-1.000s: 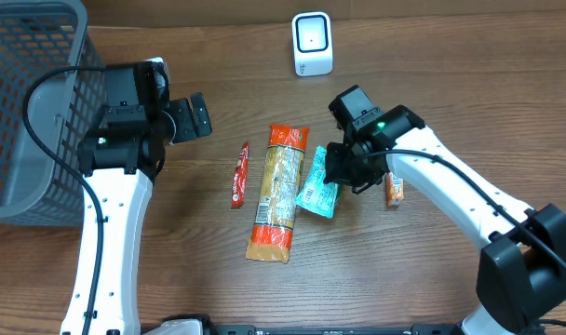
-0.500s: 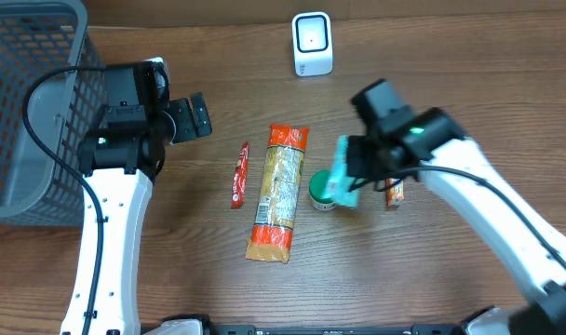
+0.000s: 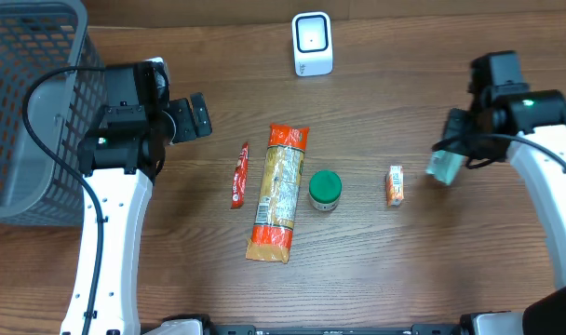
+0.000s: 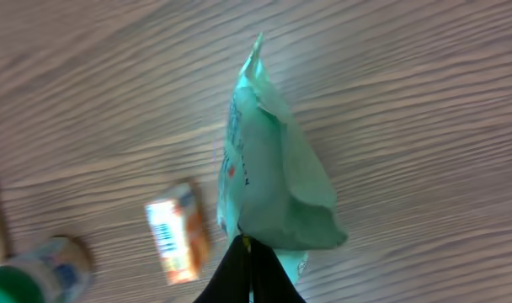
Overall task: Scan the item barcode
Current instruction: 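Carry the wipe pack right and drop it on the table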
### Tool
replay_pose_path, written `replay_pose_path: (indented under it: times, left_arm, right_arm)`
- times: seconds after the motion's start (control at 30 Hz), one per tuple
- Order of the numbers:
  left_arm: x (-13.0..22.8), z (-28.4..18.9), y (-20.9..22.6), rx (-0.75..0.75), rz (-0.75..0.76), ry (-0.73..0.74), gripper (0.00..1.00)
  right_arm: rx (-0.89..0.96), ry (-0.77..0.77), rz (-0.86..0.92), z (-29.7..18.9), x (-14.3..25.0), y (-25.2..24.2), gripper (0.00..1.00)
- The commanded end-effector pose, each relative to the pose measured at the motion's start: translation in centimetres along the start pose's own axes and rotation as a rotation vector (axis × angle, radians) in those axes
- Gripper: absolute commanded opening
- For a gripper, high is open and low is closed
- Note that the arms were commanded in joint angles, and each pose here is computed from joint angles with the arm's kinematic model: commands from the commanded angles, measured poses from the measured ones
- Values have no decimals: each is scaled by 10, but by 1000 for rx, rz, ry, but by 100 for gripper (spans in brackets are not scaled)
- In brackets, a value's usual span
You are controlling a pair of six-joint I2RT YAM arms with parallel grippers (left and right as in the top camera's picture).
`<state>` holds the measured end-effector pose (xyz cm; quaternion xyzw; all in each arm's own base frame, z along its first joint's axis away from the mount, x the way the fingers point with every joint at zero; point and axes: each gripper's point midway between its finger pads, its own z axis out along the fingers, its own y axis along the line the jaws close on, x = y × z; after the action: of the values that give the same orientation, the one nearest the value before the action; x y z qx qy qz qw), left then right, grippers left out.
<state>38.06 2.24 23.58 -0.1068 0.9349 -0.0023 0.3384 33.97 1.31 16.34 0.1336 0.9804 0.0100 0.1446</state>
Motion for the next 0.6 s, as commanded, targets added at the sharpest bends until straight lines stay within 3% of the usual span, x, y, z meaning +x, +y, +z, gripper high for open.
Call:
replay_pose_path:
  times: [0.0,0.4,0.5,0.53,0.57]
  left_arm:
    - [-2,1,2,-12,13,-3,100]
    - [-2,1,2,-12,13,-3,100]
    - [-2,1,2,-12,13,-3,100]
    - [-2,1,2,-12,13,-3,100]
    - [-2,1,2,-12,13,-3,100]
  right_arm:
    - [2,26,-63,8,7,-8,4]
    - [15,84,-140,70,45,-18,4]
    - [26,78,-139,77,47,-21,16]
    - [39,75,-139,77,47,-23,31]
    - [49,72,-140,77,46,-25,39]
